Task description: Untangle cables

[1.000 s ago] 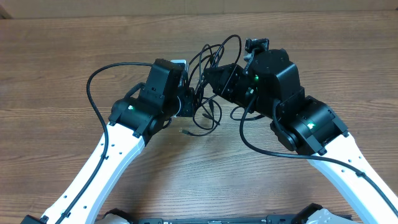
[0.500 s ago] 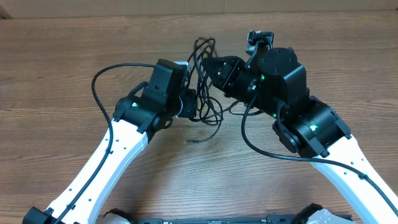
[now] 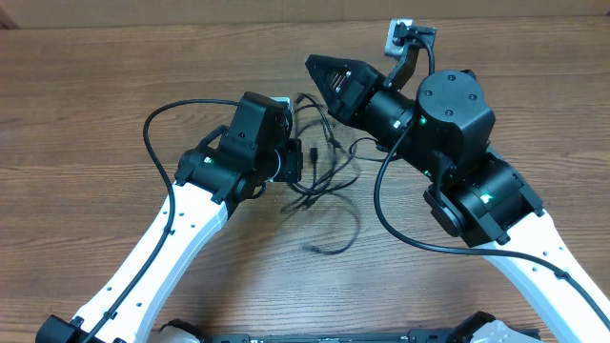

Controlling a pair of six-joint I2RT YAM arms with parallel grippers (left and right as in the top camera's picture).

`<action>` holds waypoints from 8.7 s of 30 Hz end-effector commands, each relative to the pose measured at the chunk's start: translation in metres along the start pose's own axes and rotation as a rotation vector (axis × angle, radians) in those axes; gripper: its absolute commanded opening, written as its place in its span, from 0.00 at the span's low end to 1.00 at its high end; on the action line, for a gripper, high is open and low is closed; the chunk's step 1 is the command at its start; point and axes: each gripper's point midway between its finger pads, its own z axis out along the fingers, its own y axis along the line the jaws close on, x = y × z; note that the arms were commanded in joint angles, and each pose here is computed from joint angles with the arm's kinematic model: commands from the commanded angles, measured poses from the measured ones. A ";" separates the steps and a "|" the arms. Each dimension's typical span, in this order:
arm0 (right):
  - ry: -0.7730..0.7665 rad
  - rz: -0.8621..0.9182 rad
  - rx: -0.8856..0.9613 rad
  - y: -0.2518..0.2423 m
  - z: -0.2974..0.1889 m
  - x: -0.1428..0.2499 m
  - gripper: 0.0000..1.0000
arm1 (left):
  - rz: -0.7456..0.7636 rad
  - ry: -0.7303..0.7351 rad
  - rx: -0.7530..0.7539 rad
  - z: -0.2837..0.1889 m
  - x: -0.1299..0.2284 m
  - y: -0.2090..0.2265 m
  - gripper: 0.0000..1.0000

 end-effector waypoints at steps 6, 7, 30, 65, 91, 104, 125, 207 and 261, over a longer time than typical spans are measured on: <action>-0.011 0.009 0.108 -0.023 -0.015 -0.011 0.04 | 0.012 0.027 -0.005 0.006 0.007 0.002 0.05; -0.004 0.013 0.146 -0.033 -0.017 -0.010 0.04 | 0.014 0.027 -0.005 0.006 0.007 0.002 0.05; 0.284 0.178 0.748 -0.185 -0.058 0.054 0.71 | 0.061 0.024 0.177 -0.001 0.004 -0.031 0.07; 0.484 0.163 0.727 -0.191 0.004 0.140 0.57 | 0.146 -0.290 0.250 -0.124 -0.022 -0.050 0.06; 0.272 0.145 0.446 -0.138 0.011 0.053 0.04 | 0.042 -0.258 -0.030 -0.117 -0.012 0.004 0.04; 0.322 0.176 0.235 -0.080 -0.046 0.029 0.04 | 0.002 -0.142 -0.125 -0.062 -0.012 0.019 0.04; 0.262 0.049 -0.017 -0.007 -0.093 0.008 0.04 | 0.003 -0.009 -0.296 0.010 -0.005 0.051 0.04; 0.435 -0.037 0.419 -0.153 -0.148 0.016 0.94 | 0.138 -0.157 0.268 -0.148 -0.061 -0.044 0.16; 0.892 -0.937 -0.133 -0.239 0.103 0.211 0.04 | -0.321 -0.138 0.000 -0.185 -0.035 -0.002 0.22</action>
